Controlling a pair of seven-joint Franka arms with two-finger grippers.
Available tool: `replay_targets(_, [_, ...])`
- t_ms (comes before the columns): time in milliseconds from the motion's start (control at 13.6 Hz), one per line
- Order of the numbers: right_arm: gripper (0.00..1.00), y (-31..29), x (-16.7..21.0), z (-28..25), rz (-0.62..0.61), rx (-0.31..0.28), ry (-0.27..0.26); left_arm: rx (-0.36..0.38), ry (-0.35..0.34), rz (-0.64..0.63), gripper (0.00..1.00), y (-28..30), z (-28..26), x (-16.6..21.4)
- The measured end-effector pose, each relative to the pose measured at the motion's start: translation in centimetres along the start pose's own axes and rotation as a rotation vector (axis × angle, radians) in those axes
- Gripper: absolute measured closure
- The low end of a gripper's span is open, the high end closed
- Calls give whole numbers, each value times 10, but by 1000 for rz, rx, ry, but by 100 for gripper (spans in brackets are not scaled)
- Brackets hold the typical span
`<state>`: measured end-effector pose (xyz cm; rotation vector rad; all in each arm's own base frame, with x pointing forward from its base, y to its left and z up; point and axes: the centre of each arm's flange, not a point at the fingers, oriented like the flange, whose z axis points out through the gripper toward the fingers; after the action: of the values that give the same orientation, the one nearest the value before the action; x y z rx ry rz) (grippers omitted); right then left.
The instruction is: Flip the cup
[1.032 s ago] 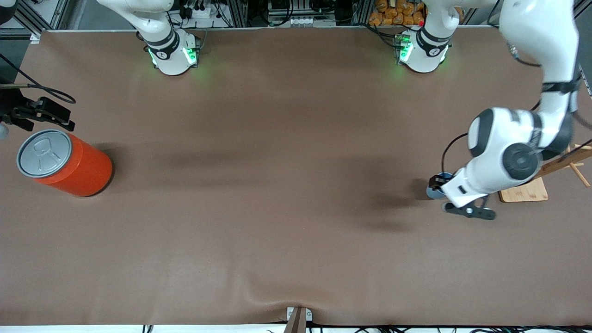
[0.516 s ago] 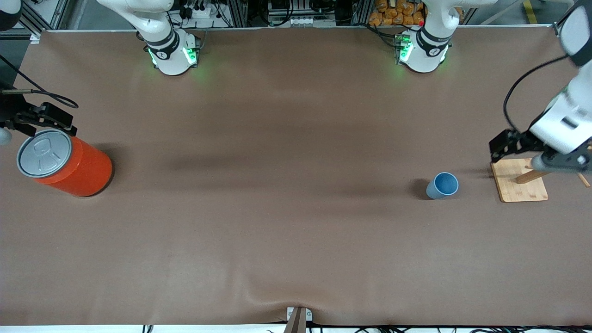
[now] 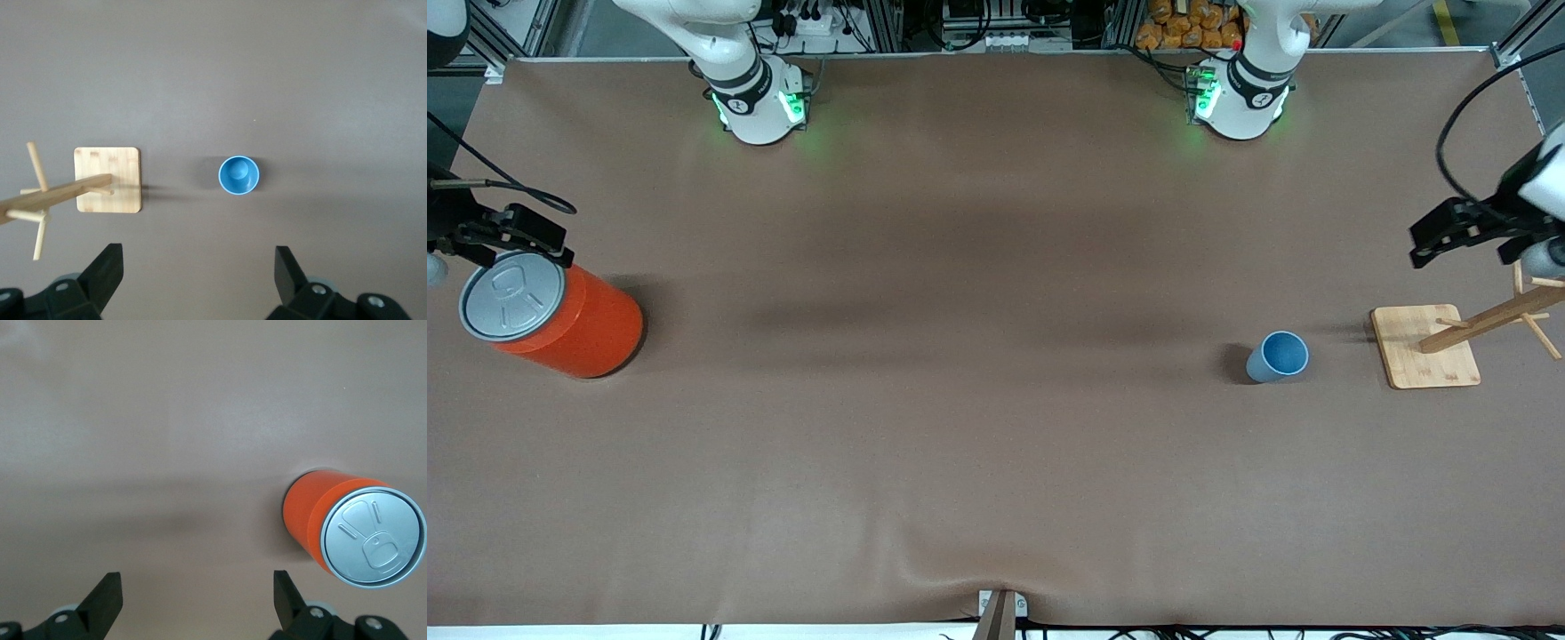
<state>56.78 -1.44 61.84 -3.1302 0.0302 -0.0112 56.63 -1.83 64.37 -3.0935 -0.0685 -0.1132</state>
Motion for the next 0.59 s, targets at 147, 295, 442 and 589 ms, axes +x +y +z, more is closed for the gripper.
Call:
replay_targets(147, [0,0,1,0,0,0,5,-2,-23,-11,0,-6,-6,-9])
replay_targets(295, [0,0,2,0,0,0,12,-1,-43,-25,0,2,-13,-19])
replay_targets(442, [0,0,2,0,1,0,11,0,-61,-14,0,13,-11,-30])
replay_targets(589, [0,1,2,0,1,0,11,-1,-77,12,0,26,-7,-41])
